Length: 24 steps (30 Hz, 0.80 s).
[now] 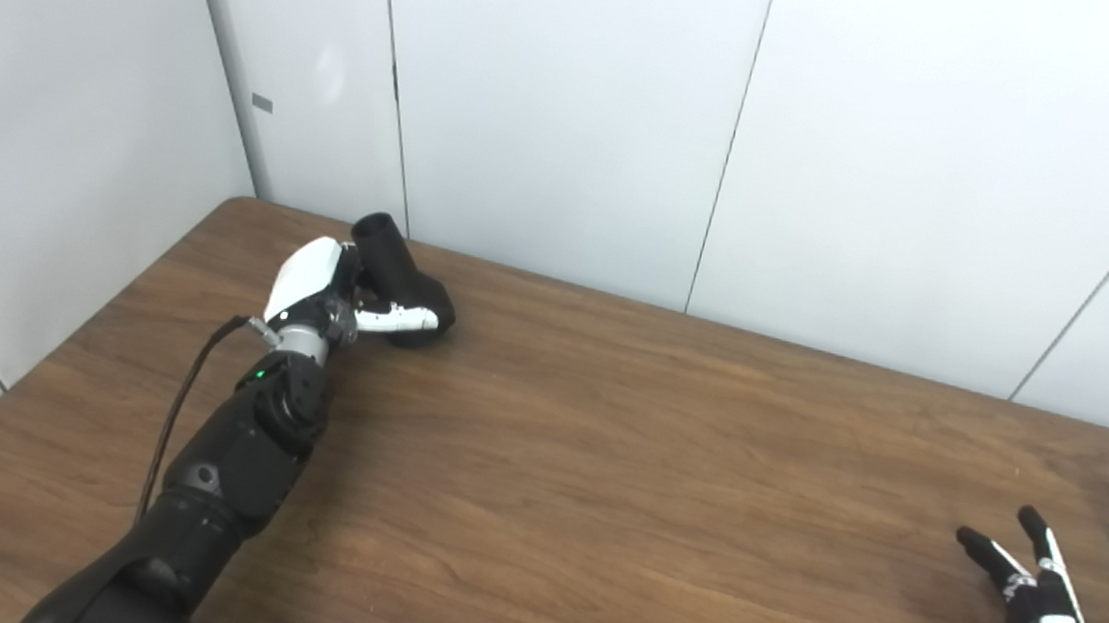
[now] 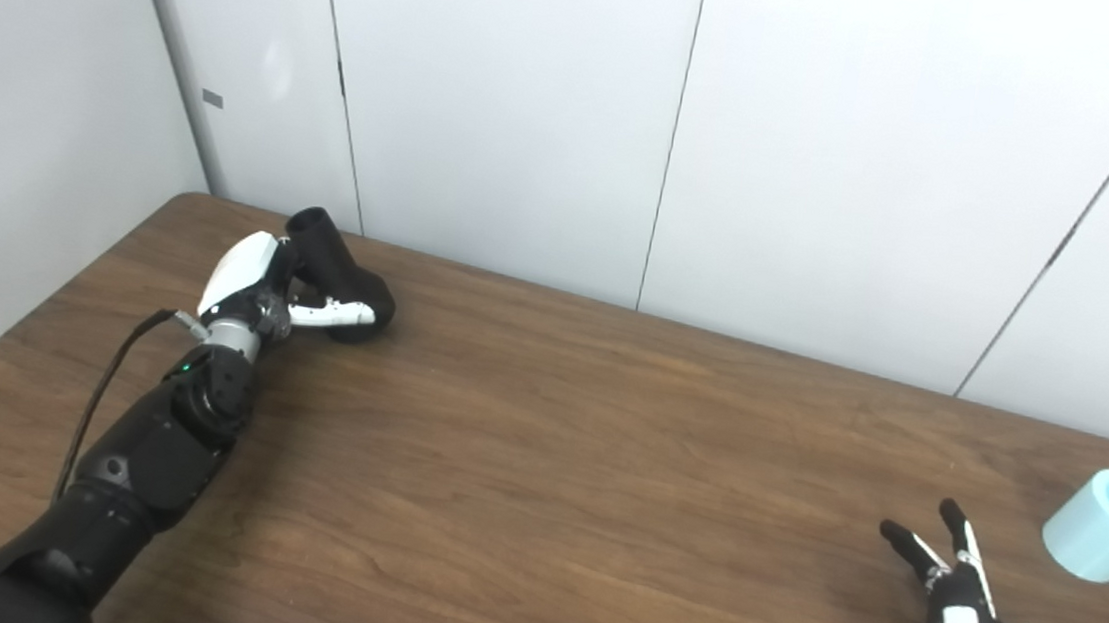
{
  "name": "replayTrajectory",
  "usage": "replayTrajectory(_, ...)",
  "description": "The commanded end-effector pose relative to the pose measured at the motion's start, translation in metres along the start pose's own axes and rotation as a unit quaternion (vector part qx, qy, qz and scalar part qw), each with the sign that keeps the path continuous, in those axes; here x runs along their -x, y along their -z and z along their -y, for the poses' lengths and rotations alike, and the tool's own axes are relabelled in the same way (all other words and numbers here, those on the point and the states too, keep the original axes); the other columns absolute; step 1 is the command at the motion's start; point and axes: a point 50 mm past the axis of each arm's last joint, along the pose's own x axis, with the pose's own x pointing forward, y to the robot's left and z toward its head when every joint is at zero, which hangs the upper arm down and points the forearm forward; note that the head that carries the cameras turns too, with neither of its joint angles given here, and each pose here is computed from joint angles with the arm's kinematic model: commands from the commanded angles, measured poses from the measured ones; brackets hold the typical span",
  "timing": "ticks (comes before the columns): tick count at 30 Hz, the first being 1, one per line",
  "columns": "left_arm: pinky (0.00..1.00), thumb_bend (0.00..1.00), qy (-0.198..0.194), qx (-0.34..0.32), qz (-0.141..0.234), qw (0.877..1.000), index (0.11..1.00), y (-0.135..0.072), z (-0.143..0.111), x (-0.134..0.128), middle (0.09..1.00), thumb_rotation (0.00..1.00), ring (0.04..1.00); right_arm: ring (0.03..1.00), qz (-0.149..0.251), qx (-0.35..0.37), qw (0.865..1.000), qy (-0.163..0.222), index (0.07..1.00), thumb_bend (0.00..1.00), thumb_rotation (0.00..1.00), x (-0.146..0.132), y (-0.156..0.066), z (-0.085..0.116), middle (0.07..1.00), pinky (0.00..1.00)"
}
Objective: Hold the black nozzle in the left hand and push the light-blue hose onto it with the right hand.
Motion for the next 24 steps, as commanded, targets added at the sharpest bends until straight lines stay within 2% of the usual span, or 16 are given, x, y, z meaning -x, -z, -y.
replayTrajectory(1,1.00,0.51,-0.024,0.001,0.034,0.999,0.451,-0.015,-0.014,-0.006,0.556,0.00,0.715,0.892,-0.063,-0.030,0.998,-0.001,0.983,0.50,1.00,0.030,0.034,-0.022,0.827,1.00)
replayTrajectory(3,1.00,0.51,-0.020,-0.004,0.041,0.999,0.451,-0.016,-0.013,-0.002,0.559,0.00,0.730,0.886,-0.063,-0.033,0.997,0.000,0.979,0.51,1.00,0.030,0.033,-0.023,0.824,1.00)
replayTrajectory(7,1.00,0.52,-0.015,-0.018,0.059,0.998,0.481,-0.017,-0.008,0.005,0.499,0.00,0.757,0.884,-0.064,-0.039,0.997,0.002,0.974,0.52,1.00,0.029,0.033,-0.024,0.822,0.99)
replayTrajectory(10,1.00,0.51,-0.004,-0.033,0.070,0.997,0.449,-0.020,-0.005,0.013,0.551,0.00,0.759,0.881,-0.063,-0.041,0.997,0.003,0.973,0.53,1.00,0.029,0.033,-0.025,0.818,0.99)
replayTrajectory(14,1.00,0.51,0.011,-0.066,0.096,0.993,0.445,-0.028,0.000,0.025,0.554,0.00,0.754,0.881,-0.064,-0.033,0.997,0.004,0.971,0.55,1.00,0.029,0.033,-0.027,0.811,1.00)
replayTrajectory(20,0.97,0.52,0.032,-0.096,0.120,0.988,0.447,-0.039,0.012,0.036,0.548,0.00,0.720,0.868,-0.063,-0.006,0.998,0.001,0.969,0.52,1.00,0.028,0.033,-0.029,0.800,0.97)
replayTrajectory(24,0.97,0.52,0.043,-0.099,0.145,0.984,0.451,-0.053,0.025,0.049,0.544,0.00,0.711,0.867,-0.061,-0.033,0.997,0.016,0.956,0.51,1.00,0.025,0.031,-0.032,0.804,0.96)
